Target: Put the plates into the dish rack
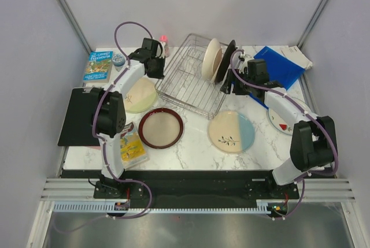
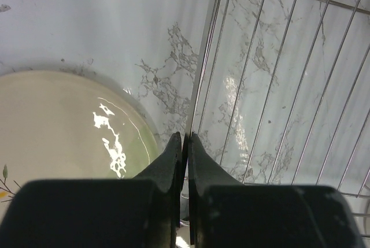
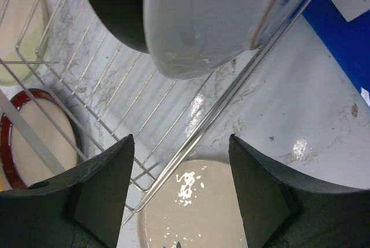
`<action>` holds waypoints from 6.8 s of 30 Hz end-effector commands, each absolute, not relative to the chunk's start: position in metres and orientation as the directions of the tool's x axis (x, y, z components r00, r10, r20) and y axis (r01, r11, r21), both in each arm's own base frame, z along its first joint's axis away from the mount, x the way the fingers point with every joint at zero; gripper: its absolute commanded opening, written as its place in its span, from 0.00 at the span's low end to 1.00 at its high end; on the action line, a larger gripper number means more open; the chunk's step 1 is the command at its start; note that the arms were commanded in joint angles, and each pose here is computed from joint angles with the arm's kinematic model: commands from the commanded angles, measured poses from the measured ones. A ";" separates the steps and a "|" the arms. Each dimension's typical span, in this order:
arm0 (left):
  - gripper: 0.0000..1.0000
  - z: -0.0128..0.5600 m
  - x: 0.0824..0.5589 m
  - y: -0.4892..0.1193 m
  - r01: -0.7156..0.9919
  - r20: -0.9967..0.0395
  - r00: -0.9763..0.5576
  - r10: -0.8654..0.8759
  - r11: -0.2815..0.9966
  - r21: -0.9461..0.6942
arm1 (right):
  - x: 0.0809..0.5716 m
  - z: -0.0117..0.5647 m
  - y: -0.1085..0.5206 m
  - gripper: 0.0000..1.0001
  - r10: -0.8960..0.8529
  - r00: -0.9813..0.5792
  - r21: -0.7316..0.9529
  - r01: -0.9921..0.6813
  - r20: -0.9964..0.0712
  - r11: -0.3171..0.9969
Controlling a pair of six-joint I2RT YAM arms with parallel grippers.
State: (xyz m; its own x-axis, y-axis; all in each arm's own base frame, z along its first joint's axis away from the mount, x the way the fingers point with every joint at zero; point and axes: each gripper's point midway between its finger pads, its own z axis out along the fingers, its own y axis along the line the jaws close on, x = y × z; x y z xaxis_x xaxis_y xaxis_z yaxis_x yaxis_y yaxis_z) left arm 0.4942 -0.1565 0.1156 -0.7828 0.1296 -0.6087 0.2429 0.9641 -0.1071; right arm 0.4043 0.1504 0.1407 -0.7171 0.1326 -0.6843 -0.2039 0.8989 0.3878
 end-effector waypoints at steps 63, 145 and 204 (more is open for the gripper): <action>0.02 0.125 0.513 -0.189 0.029 -0.620 -0.778 -0.102 0.980 -0.197 | 0.514 0.118 0.158 0.00 -0.154 -0.603 0.002 -0.251 -0.783 0.968; 0.02 0.065 0.268 -0.160 0.109 0.036 -0.975 0.220 0.612 -0.783 | 0.256 0.065 0.291 0.79 -0.182 -0.861 0.769 -0.506 -0.474 0.391; 0.42 0.203 0.355 -0.104 0.425 -0.551 -0.834 0.028 0.669 -0.610 | 0.441 0.384 0.290 0.00 0.025 -0.230 0.170 -0.640 -0.973 0.750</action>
